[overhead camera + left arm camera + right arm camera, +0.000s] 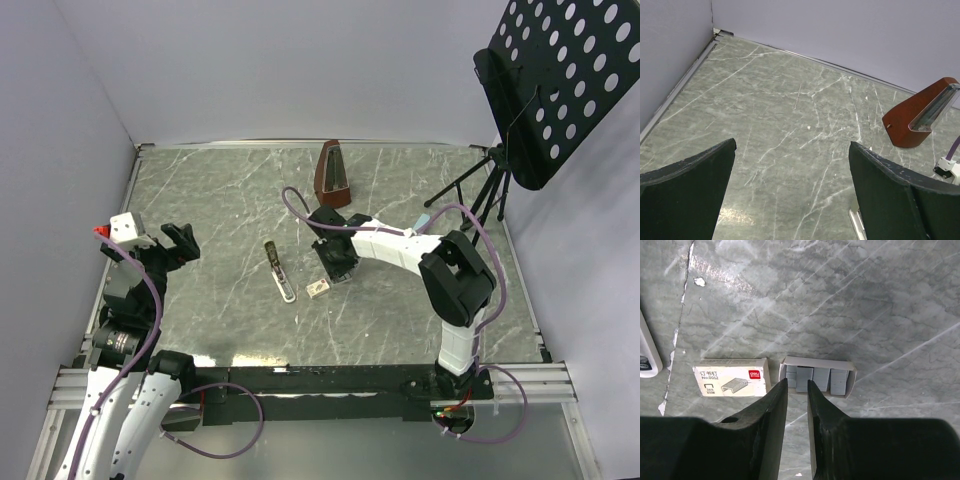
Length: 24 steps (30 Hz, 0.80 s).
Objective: Load the staples into the stapler
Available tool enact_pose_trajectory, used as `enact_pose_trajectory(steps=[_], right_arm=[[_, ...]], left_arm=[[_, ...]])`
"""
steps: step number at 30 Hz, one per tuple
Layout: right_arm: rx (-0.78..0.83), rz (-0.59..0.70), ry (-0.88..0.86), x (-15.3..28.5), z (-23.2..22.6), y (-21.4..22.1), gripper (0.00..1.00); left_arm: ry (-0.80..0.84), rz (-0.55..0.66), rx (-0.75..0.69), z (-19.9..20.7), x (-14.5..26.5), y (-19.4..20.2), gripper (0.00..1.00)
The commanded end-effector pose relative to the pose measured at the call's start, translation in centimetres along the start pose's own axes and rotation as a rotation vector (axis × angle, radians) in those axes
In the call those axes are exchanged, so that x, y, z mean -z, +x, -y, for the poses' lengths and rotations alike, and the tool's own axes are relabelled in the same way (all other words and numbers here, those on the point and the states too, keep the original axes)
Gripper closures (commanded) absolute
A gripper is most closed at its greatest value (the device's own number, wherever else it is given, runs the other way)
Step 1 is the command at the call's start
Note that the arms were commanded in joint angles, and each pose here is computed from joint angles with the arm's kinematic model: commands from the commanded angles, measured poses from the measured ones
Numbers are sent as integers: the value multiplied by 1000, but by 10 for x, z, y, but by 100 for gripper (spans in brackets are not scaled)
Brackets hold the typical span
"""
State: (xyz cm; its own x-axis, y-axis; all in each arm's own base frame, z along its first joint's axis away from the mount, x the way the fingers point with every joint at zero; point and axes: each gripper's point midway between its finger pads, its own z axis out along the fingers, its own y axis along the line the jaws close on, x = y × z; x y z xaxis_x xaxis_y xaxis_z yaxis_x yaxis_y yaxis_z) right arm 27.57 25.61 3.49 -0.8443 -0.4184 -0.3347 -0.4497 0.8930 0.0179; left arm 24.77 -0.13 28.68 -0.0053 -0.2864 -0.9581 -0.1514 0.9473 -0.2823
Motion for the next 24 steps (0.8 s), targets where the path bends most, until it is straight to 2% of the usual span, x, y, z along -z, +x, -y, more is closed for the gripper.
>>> enact_pose_trajectory(steps=[1, 24], right_arm=[[0, -5, 47, -3, 3, -6, 70], [30, -10, 63, -2, -5, -3, 70]], left_arm=[[23, 38, 22, 4, 1, -10, 1], [32, 36, 22, 6, 2, -9, 1]])
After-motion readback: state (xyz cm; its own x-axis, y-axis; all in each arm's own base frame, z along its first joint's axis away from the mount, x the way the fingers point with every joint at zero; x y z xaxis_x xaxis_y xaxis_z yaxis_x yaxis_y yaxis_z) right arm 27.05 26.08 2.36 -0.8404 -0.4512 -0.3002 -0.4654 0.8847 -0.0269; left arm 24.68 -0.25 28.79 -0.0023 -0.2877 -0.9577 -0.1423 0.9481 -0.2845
